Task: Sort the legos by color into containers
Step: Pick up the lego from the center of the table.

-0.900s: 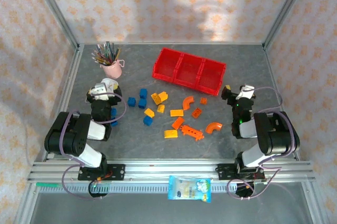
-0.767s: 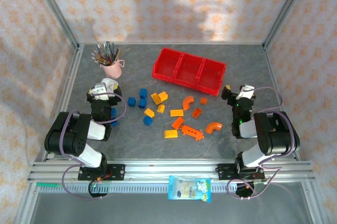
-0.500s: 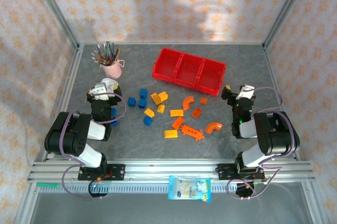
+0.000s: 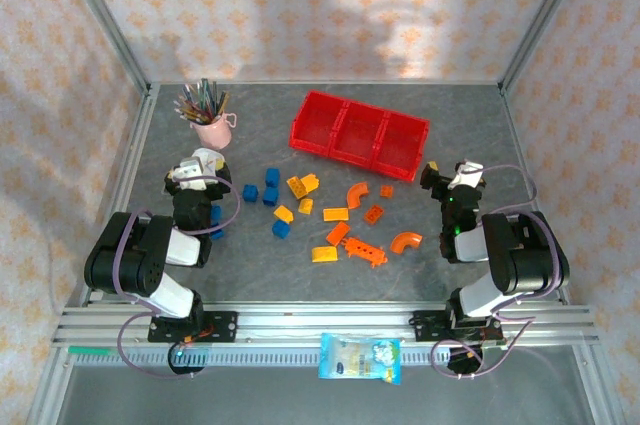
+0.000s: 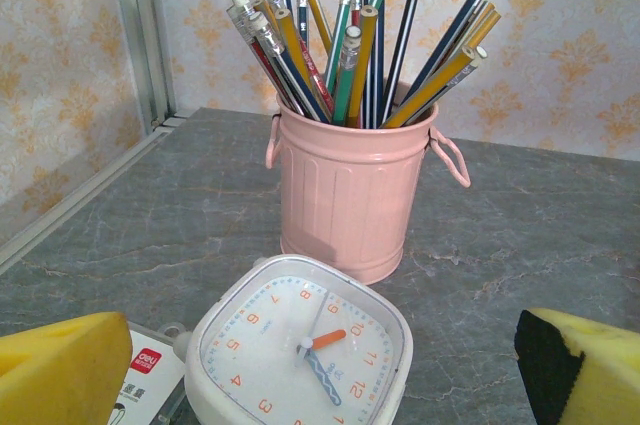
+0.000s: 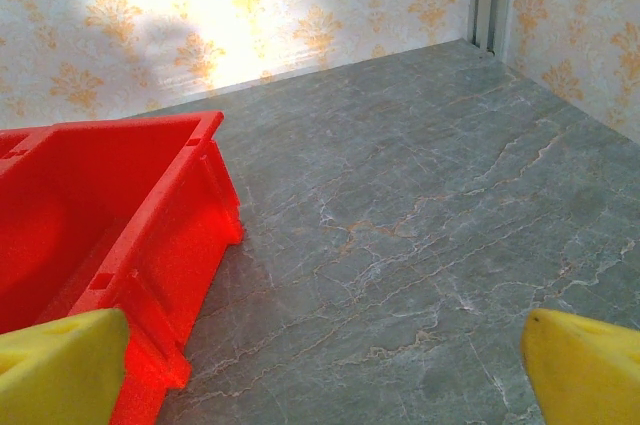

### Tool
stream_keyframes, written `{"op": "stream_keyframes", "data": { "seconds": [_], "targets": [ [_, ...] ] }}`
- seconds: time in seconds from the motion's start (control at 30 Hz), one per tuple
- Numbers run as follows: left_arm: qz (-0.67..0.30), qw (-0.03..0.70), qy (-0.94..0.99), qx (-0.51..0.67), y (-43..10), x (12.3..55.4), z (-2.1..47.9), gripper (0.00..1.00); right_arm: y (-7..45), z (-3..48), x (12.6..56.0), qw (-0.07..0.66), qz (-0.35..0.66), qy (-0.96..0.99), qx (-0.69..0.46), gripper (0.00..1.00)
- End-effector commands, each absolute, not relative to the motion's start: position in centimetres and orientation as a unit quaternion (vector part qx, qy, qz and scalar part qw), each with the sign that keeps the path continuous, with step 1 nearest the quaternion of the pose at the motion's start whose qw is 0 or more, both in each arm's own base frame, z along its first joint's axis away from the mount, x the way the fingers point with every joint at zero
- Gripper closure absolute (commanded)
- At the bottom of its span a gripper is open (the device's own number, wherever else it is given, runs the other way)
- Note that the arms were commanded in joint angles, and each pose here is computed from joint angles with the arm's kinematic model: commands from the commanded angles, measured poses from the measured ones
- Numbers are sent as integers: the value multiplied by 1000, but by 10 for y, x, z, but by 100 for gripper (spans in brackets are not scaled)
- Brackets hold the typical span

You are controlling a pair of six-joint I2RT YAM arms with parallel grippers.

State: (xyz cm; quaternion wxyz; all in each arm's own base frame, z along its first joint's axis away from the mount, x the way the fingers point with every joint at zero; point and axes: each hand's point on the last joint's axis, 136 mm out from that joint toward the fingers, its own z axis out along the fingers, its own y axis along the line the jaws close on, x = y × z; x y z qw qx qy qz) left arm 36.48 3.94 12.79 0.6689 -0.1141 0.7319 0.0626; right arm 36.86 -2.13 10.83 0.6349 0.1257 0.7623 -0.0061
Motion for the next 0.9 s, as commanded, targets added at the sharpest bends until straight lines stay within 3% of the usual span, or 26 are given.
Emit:
{"op": "stream_keyframes", "data": {
  "seconds": [0.0, 0.37, 0.87],
  "targets": [
    [59, 676, 727, -106, 37, 369, 134, 1, -20, 124, 375, 654, -4, 747, 119, 0],
    [68, 679, 720, -125, 44, 365, 139, 1, -20, 125, 373, 656, -4, 745, 118, 0],
    [6, 728, 667, -162, 40, 336, 206, 1, -25, 168, 372, 652, 9, 741, 158, 0]
  ]
}}
